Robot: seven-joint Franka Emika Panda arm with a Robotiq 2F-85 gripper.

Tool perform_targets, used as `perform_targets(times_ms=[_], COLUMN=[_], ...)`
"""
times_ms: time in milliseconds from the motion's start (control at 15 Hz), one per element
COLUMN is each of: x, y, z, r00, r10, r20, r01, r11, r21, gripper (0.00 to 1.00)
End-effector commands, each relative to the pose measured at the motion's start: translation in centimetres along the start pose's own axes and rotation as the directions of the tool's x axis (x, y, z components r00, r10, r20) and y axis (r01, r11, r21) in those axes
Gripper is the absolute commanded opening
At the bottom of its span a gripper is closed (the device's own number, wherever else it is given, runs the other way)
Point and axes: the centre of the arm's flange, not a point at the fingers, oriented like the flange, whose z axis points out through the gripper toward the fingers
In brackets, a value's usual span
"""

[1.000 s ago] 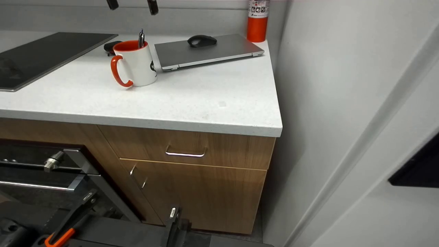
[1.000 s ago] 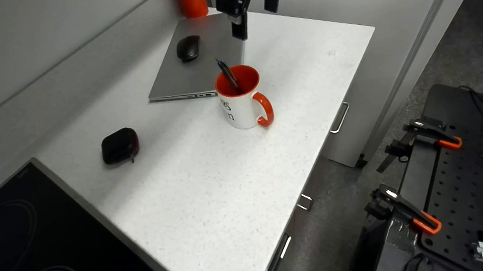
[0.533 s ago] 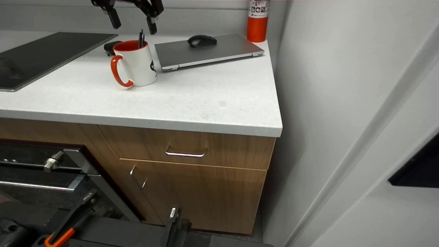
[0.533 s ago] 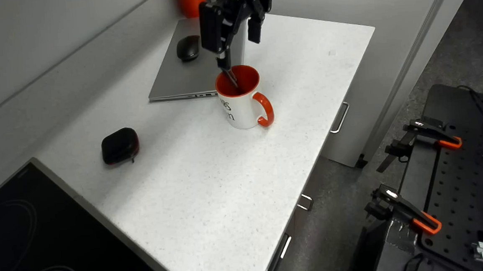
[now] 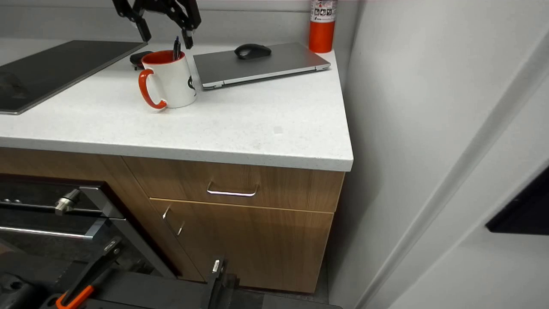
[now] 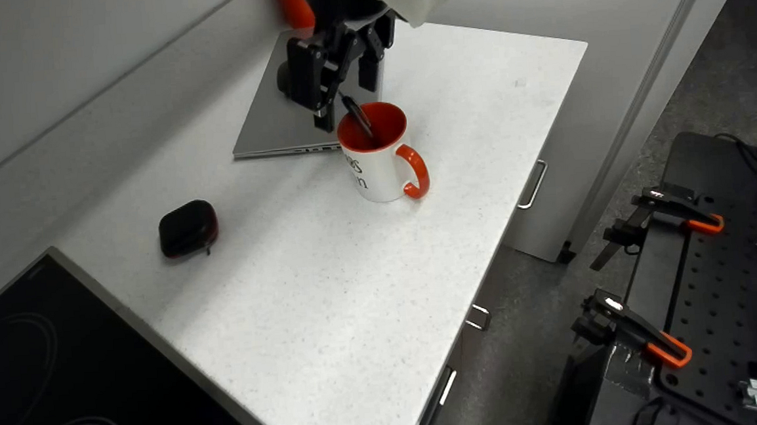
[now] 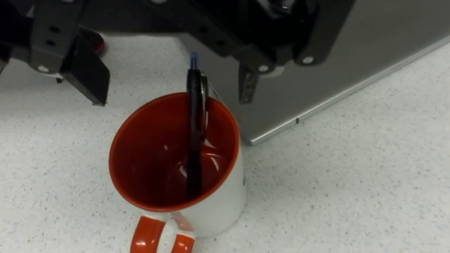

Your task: Take the marker from the cup and put it on the counter

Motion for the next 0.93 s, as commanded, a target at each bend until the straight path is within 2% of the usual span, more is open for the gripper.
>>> perform_targets(times_ms=[0, 200, 600, 667, 733, 867], x=[0.8, 0.9, 0.9, 0.9, 0.9, 0.4], y=[-0.2, 0.1, 0.6, 0.6, 0.6, 0.6], z=[0.6, 0.7, 0.5, 0.4, 0.3, -0.5], r00=[0.999, 0.998, 0.998, 0.997, 0.997, 0.996], r10=[-0.028, -0.033, -0.042, -0.045, -0.046, -0.054], r20=[-0.041, -0.052, -0.056, -0.059, -0.062, -0.068], r01=[0.029, 0.036, 0.045, 0.048, 0.049, 0.057], r11=[0.999, 0.998, 0.998, 0.998, 0.998, 0.998], r21=[0.043, 0.050, 0.052, 0.048, 0.045, 0.037], gripper=[0.71, 0.45, 0.01, 0.00, 0.04, 0.04])
